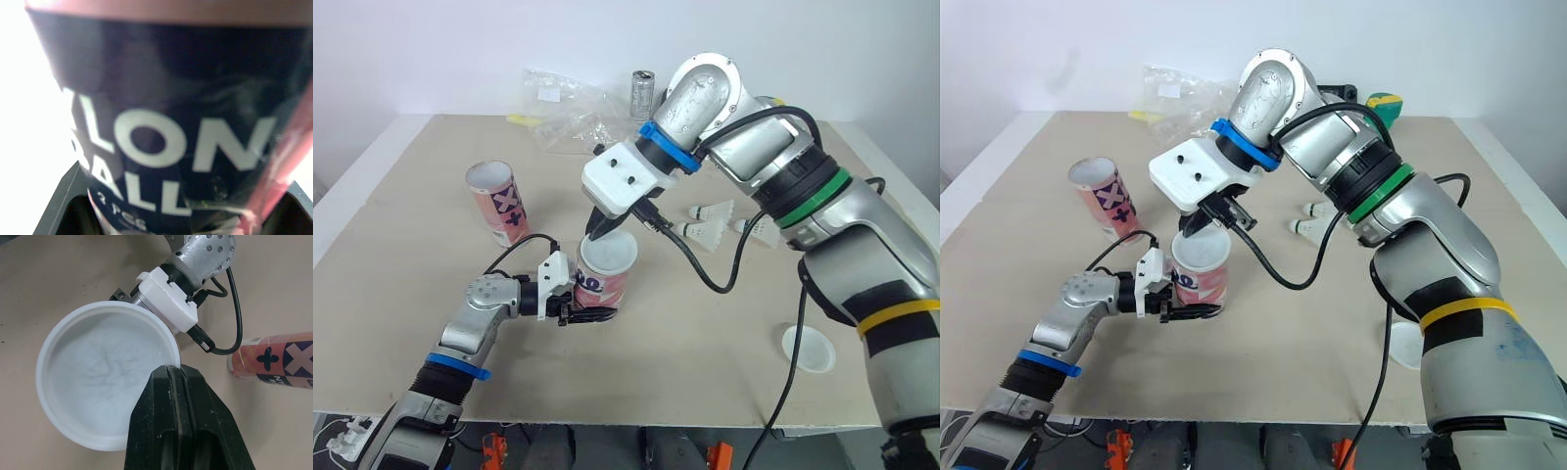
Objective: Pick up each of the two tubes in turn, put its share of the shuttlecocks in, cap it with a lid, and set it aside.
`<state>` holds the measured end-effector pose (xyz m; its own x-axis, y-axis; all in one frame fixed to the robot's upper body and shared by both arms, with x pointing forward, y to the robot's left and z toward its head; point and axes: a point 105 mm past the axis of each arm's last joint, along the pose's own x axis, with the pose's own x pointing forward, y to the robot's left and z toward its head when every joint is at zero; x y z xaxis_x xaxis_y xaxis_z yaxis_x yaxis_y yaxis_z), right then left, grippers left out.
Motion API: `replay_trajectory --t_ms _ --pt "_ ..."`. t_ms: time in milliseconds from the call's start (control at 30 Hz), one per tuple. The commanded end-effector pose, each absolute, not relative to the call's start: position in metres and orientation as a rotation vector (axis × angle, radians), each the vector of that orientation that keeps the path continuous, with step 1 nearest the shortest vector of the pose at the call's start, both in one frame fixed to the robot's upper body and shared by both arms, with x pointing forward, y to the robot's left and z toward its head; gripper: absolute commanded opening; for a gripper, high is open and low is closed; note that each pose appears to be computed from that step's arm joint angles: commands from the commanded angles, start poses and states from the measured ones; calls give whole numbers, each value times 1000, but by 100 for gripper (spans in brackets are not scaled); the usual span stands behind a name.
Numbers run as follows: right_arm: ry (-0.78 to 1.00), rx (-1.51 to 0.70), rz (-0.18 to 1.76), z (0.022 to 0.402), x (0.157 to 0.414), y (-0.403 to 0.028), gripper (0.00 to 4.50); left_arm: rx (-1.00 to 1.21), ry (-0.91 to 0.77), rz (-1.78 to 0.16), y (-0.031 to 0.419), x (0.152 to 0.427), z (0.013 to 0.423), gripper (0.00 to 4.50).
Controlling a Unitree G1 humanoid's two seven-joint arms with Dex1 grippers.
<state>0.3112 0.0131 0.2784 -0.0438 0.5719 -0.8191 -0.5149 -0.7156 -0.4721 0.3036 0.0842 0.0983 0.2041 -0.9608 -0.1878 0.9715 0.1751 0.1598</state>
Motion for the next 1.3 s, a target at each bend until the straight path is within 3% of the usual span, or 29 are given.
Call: replay_trajectory --t_ms 33,1033,1300 --pt "-120 -1531 1837 299 306 15 8 238 265 -1374 92 293 52 282" --pt "-110 -1533 1891 292 295 14 8 226 271 -1366 92 293 51 282" --pt "-101 -1596 1895 265 304 11 8 221 269 -1365 92 293 51 282"
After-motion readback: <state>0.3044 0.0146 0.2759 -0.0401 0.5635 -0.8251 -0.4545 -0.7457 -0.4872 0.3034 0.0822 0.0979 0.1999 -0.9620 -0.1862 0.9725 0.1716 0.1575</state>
